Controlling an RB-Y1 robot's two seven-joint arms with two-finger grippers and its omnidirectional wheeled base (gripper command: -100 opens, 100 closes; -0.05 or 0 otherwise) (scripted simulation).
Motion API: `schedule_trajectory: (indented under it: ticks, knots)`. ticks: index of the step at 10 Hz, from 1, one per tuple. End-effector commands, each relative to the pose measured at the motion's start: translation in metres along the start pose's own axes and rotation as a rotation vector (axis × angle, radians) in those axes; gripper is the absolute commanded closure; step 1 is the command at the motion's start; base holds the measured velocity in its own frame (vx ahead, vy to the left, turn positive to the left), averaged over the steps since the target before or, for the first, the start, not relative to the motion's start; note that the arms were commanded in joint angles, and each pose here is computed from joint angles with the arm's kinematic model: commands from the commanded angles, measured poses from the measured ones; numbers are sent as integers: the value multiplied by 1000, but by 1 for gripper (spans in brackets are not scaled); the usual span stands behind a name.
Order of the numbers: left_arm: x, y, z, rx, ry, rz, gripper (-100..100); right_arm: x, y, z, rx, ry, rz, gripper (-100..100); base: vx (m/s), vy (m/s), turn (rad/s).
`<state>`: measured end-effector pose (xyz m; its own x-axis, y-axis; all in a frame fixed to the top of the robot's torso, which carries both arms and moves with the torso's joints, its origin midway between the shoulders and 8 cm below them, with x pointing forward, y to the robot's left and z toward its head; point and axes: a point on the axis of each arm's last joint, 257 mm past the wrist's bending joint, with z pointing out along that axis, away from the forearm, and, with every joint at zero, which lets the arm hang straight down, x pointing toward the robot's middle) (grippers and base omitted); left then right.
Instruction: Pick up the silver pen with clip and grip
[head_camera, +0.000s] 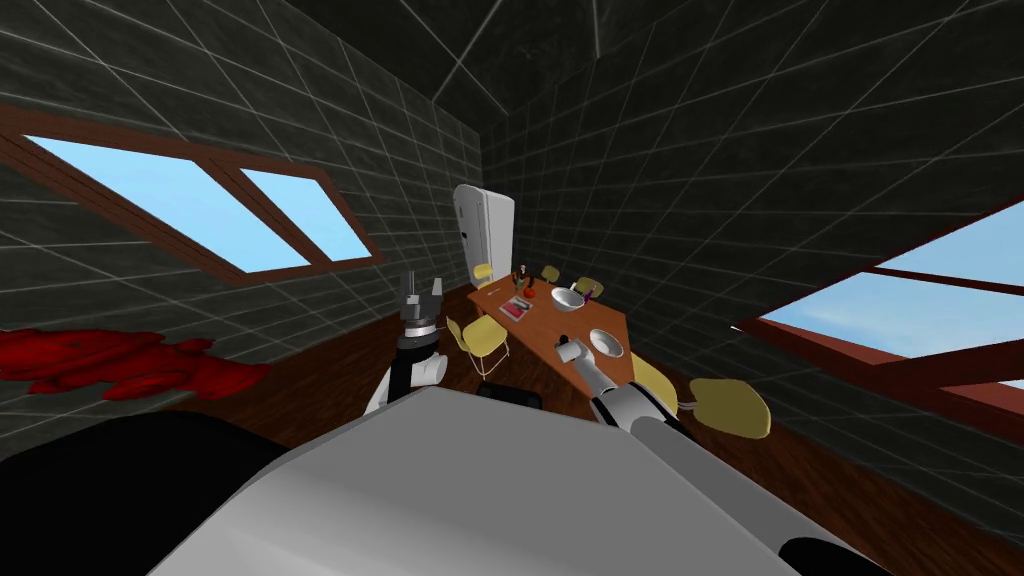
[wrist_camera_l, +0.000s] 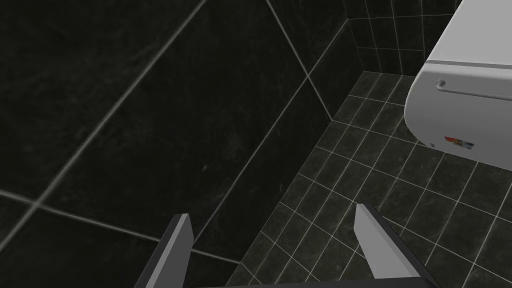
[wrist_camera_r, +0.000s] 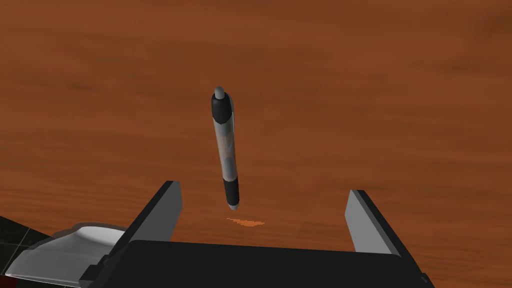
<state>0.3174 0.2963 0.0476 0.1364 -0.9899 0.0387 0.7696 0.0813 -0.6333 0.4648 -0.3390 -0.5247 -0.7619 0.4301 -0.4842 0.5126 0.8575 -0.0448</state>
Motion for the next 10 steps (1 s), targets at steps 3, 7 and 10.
schedule_trajectory:
  ticks: [3, 7, 10]
  knots:
    - [0, 0, 0, 0, 0, 0, 0, 3, -21, 4, 40, 5, 78, -100, -47, -79, 239]
    - [0, 0, 0, 0, 0, 0, 0, 11, -56, 11, 103, 7, 189, -100, -42, -65, 301]
    - [0, 0, 0, 0, 0, 0, 0, 11, -60, 12, 110, 7, 200, -100, -33, -39, 93]
